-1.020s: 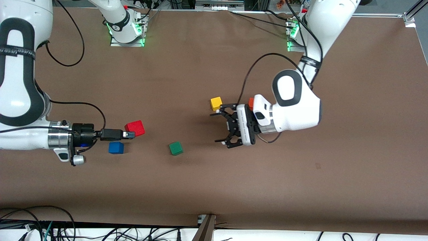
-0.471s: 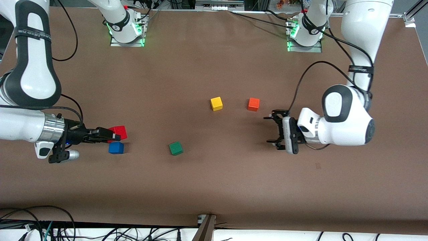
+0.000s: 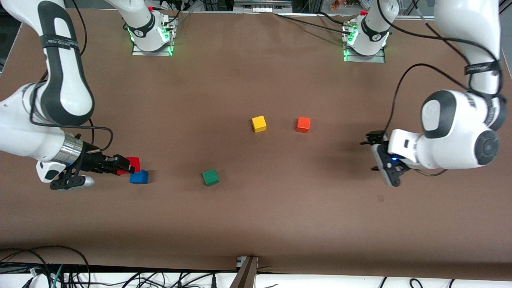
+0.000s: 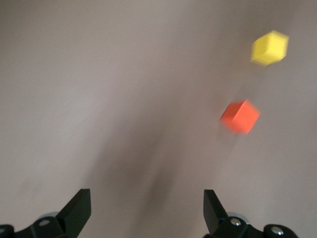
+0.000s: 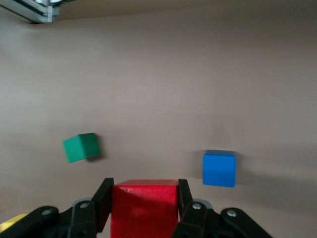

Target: Pass red block to right arm, stack on blue

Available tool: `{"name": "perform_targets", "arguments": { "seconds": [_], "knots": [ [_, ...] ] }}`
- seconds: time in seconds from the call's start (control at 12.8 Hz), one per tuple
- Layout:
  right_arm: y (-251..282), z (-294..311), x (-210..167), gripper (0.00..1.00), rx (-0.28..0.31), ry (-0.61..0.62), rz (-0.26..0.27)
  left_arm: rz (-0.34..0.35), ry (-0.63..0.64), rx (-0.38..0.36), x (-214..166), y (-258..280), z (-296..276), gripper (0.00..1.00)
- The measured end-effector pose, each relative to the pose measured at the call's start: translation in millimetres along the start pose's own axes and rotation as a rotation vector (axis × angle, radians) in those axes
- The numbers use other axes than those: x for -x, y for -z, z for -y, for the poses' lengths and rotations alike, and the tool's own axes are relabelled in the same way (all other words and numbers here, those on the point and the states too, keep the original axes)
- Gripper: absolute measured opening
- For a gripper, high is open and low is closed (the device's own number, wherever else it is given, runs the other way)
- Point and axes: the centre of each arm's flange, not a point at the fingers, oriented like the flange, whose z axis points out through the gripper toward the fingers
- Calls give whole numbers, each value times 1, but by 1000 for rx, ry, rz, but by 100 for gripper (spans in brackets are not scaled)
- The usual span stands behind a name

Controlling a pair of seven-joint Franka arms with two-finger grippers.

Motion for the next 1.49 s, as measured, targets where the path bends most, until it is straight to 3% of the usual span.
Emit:
{"name": "perform_targets", "arguments": {
  "seconds": [0.24,0.71,0.86,1.02,1.18,1.49],
  "knots": [
    [-33,-6,24,57,55,2,-39,78,33,-65,37,40,13,100],
    [-70,-19,55,57,147,65,-93,56,91,-294,95,142,13,100],
    [-71,-25,56,57,159,102,-101,39,152,-320,116,177,-4,100],
    [-73,-31,56,57,165,108,-101,34,331,-283,136,190,-19,100],
    [-77,-38,55,57,178,103,-117,16,596,-260,142,189,-29,100],
    [-88,-45,55,57,195,100,-132,1,1027,-221,121,171,-54,100]
  ]
}}
